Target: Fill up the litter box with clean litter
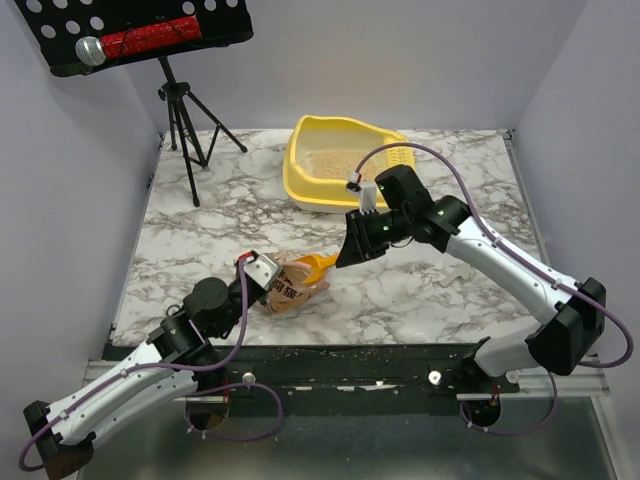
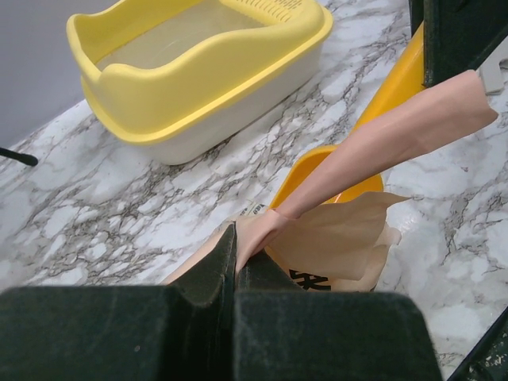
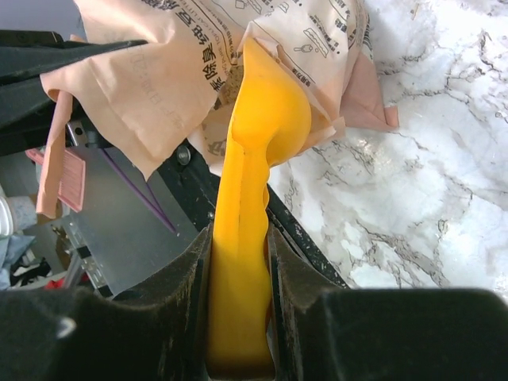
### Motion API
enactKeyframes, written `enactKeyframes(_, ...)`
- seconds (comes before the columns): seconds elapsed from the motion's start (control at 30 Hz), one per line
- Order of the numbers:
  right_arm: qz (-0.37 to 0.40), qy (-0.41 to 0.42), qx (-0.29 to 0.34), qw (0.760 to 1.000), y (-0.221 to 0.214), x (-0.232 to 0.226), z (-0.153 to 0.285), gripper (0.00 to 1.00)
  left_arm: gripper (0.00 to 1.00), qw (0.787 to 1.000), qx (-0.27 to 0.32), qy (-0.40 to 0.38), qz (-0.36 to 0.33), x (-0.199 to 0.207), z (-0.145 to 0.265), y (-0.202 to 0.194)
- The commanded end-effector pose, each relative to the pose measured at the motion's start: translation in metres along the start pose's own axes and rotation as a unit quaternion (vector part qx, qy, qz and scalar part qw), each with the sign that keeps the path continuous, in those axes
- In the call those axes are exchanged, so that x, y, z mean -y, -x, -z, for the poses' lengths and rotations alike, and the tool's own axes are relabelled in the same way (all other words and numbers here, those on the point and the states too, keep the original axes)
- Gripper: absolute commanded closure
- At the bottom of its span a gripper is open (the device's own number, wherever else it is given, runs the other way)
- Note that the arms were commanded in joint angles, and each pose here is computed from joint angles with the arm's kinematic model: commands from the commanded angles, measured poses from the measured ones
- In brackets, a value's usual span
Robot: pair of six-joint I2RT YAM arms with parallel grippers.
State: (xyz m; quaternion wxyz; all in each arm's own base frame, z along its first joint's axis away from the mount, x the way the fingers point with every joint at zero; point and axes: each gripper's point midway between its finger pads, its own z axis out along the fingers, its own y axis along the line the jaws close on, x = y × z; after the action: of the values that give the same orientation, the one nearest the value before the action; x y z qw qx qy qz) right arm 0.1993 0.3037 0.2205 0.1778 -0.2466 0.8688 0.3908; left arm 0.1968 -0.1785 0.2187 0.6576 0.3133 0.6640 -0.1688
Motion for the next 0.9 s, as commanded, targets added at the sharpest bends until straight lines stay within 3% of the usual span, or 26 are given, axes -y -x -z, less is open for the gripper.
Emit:
enactKeyframes(0.0, -0.007, -0.079, -0.055, 0.995, -0.029, 0.027, 0.0, 0.99, 1.0, 0.994, 0.094, 0.04, 0.031, -0.02, 0.009, 0.062)
enactKeyframes(0.47, 0.025, -0.042, -0.055, 0.997, -0.043, 0.006, 0.026, 0.99, 1.0, 0.993, 0.107, 0.038, 0.035, -0.021, 0.015, 0.067)
enactKeyframes(0.87, -0.004, -0.09, -0.078, 0.993, -0.01, 0.011, -0.005, 0.99, 1.0, 0.992, 0.117, 0.028, 0.04, -0.018, 0.015, 0.073)
